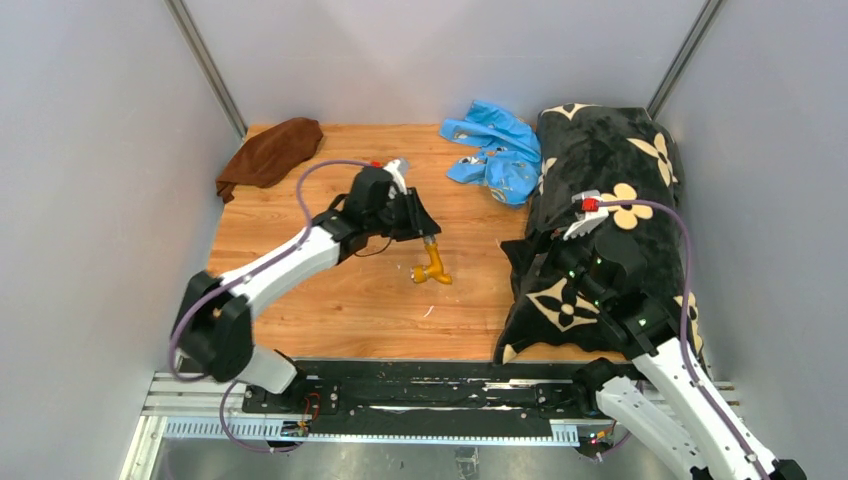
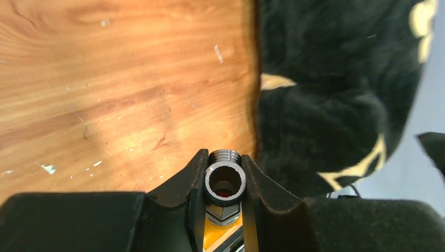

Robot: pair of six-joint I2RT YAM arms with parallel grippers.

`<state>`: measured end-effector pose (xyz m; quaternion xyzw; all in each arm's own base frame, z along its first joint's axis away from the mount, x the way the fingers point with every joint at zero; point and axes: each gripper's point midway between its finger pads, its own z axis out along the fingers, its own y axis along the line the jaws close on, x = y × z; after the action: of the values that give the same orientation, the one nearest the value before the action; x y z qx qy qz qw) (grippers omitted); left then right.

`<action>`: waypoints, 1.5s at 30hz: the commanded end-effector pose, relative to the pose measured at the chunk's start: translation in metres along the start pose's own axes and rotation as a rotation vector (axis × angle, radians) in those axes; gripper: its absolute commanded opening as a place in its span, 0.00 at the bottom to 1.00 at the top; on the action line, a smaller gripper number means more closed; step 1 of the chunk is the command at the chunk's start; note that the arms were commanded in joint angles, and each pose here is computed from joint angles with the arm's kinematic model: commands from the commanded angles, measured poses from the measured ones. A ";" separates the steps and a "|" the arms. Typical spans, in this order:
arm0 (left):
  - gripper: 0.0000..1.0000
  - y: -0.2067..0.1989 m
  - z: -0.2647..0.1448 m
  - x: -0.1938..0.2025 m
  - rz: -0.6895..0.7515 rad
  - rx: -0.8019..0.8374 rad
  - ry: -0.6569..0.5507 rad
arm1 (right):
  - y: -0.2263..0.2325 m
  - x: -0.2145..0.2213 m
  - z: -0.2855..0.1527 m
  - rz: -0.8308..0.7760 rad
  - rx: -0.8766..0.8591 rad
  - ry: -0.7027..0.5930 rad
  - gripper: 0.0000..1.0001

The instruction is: Install the water faucets

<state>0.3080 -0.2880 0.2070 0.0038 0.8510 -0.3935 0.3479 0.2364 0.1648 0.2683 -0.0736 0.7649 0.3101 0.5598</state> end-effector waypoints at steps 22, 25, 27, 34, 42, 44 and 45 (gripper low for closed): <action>0.99 0.030 0.152 0.027 0.137 -0.117 0.371 | -0.071 0.019 -0.068 -0.207 0.373 0.083 0.90; 0.98 0.025 0.142 0.002 0.231 -0.166 0.340 | -0.074 0.016 -0.076 -0.221 0.402 0.077 0.91; 0.98 0.017 0.127 -0.019 0.287 -0.195 0.293 | -0.076 0.011 -0.082 -0.237 0.421 0.070 0.91; 0.98 -0.008 0.025 -0.085 0.452 -0.279 -0.004 | -0.091 -0.008 -0.098 -0.243 0.558 0.056 0.93; 0.98 0.036 -0.109 -0.069 0.422 -0.426 -0.302 | -0.114 -0.048 -0.117 -0.247 0.837 0.071 0.93; 0.98 0.048 -0.135 -0.058 0.381 -0.454 -0.337 | -0.117 -0.052 -0.117 -0.265 0.870 0.083 0.93; 0.98 0.051 -0.145 -0.052 0.383 -0.454 -0.340 | -0.118 -0.054 -0.117 -0.268 0.881 0.080 0.93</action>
<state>0.2929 -0.1808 0.2871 0.0693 0.8266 -0.1665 0.5332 0.2193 0.0132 0.2858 0.0356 0.8309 -0.0650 0.5514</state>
